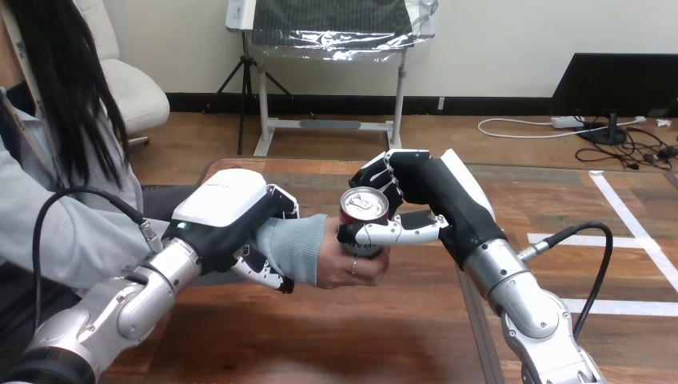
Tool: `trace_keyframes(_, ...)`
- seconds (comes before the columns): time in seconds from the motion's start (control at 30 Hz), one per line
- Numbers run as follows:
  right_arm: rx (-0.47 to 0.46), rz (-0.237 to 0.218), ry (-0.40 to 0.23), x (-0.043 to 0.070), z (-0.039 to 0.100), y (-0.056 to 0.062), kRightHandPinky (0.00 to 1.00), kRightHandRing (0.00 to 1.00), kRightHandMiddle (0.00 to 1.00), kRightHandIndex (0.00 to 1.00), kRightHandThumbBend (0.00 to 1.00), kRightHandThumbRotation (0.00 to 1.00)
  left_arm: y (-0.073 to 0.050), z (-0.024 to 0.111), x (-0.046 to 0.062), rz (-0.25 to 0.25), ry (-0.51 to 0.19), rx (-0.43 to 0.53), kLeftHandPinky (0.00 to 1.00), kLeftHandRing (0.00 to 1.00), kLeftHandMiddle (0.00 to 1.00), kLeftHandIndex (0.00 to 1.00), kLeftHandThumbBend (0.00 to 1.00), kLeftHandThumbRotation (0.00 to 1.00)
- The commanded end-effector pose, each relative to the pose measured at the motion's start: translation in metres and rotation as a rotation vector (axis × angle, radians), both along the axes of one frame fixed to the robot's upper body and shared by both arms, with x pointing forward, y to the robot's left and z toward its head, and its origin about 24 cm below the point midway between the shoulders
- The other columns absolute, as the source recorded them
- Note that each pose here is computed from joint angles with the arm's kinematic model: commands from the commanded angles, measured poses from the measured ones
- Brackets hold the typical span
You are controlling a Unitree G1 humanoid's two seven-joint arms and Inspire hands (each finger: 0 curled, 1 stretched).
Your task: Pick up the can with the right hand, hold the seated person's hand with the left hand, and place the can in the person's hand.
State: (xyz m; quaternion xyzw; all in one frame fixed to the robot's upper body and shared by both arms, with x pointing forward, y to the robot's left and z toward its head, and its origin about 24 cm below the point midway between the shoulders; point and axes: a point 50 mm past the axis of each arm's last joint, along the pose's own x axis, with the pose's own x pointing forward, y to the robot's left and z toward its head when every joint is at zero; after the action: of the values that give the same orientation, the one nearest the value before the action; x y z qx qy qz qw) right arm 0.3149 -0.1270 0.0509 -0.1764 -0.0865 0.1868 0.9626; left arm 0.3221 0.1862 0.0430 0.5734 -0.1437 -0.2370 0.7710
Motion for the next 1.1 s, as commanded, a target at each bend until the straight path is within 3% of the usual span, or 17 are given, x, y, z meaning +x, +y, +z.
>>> trace_keyframes(0.0,0.052,0.047,-0.068,0.004,0.017,0.016,0.39,0.43,0.48,0.50,0.81,0.00,-0.013,0.032,0.017,-0.021,-0.116,-0.077,0.35,0.37,0.41,0.40,0.81,0.00)
trace_keyframes(0.23,0.063,0.037,-0.066,0.005,0.017,0.015,0.40,0.44,0.49,0.50,0.81,0.00,-0.012,0.031,0.016,-0.018,-0.122,-0.072,0.37,0.39,0.43,0.42,0.81,0.00)
trace_keyframes(0.43,0.057,0.030,-0.074,0.006,0.017,0.013,0.44,0.50,0.56,0.57,0.84,0.00,-0.010,0.030,0.016,-0.009,-0.136,-0.065,0.41,0.43,0.47,0.47,0.84,0.04)
trace_keyframes(0.53,0.023,0.030,-0.085,0.006,0.017,0.013,0.50,0.57,0.63,0.63,0.86,0.04,-0.009,0.028,0.016,-0.001,-0.129,-0.060,0.44,0.47,0.51,0.52,0.86,0.09)
trace_keyframes(0.57,0.013,0.031,-0.089,0.006,0.017,0.012,0.58,0.65,0.68,0.68,0.88,0.10,-0.009,0.028,0.016,0.002,-0.126,-0.059,0.47,0.51,0.55,0.57,0.89,0.14)
trace_keyframes(0.83,-0.056,0.025,-0.084,0.008,0.016,0.008,0.80,0.83,0.83,0.85,0.96,0.28,-0.007,0.027,0.015,0.011,-0.109,-0.057,0.60,0.65,0.70,0.74,0.98,0.29)
trace_keyframes(0.87,-0.060,0.027,-0.083,0.008,0.015,0.007,0.83,0.86,0.86,0.89,0.98,0.33,-0.007,0.027,0.014,0.011,-0.110,-0.056,0.65,0.70,0.74,0.79,0.98,0.33)
trace_keyframes(1.07,-0.095,0.031,-0.081,0.009,0.015,0.004,0.88,0.92,0.93,0.97,1.00,0.44,-0.007,0.025,0.011,0.020,-0.127,-0.053,0.77,0.81,0.83,0.88,1.00,0.40)
